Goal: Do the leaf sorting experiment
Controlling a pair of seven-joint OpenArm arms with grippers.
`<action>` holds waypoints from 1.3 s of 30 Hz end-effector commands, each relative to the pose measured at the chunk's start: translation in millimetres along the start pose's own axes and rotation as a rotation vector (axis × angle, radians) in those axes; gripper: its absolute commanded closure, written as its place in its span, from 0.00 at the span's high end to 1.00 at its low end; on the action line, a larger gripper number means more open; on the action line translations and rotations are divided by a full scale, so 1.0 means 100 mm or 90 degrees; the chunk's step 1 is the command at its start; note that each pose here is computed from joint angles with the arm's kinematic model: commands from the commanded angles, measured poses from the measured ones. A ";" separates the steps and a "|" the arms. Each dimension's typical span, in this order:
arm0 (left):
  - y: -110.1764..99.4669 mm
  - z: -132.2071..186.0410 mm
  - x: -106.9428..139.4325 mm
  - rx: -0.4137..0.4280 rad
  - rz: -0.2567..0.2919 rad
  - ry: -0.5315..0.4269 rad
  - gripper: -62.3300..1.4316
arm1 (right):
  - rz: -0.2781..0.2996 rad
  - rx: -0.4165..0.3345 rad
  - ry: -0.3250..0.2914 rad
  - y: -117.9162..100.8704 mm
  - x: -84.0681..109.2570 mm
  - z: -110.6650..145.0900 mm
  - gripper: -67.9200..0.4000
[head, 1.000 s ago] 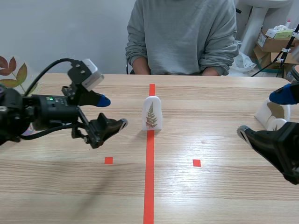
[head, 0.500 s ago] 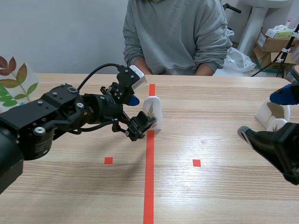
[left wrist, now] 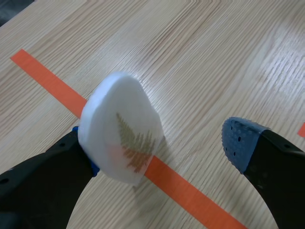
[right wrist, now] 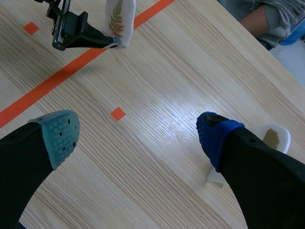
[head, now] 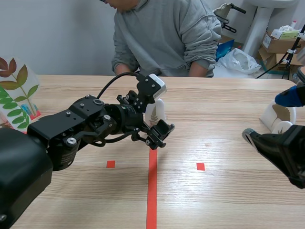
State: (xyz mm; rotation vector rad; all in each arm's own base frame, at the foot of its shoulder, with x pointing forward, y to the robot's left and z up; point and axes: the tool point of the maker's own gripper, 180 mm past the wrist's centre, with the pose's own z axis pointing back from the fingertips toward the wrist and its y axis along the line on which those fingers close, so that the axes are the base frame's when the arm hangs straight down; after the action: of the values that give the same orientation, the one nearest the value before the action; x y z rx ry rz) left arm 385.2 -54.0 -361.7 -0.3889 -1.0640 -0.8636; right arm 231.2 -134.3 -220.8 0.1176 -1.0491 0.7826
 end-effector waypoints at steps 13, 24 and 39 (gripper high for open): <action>0.03 -0.03 0.22 0.009 -0.005 -0.033 0.60 | -0.021 -0.019 -0.028 -0.02 0.09 0.00 0.74; 0.03 -0.03 0.23 0.009 -0.005 -0.036 0.22 | -0.009 -0.026 -0.019 -0.04 0.06 0.00 0.74; 0.11 0.08 0.33 0.028 0.007 -0.061 0.10 | -0.009 -0.026 -0.024 -0.05 0.08 0.00 0.74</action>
State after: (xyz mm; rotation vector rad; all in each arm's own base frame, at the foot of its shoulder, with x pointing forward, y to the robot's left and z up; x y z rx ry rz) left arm 387.3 -55.7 -351.1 -0.3917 -1.0990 -0.8343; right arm 231.5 -135.6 -222.9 0.1077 -1.0614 0.7395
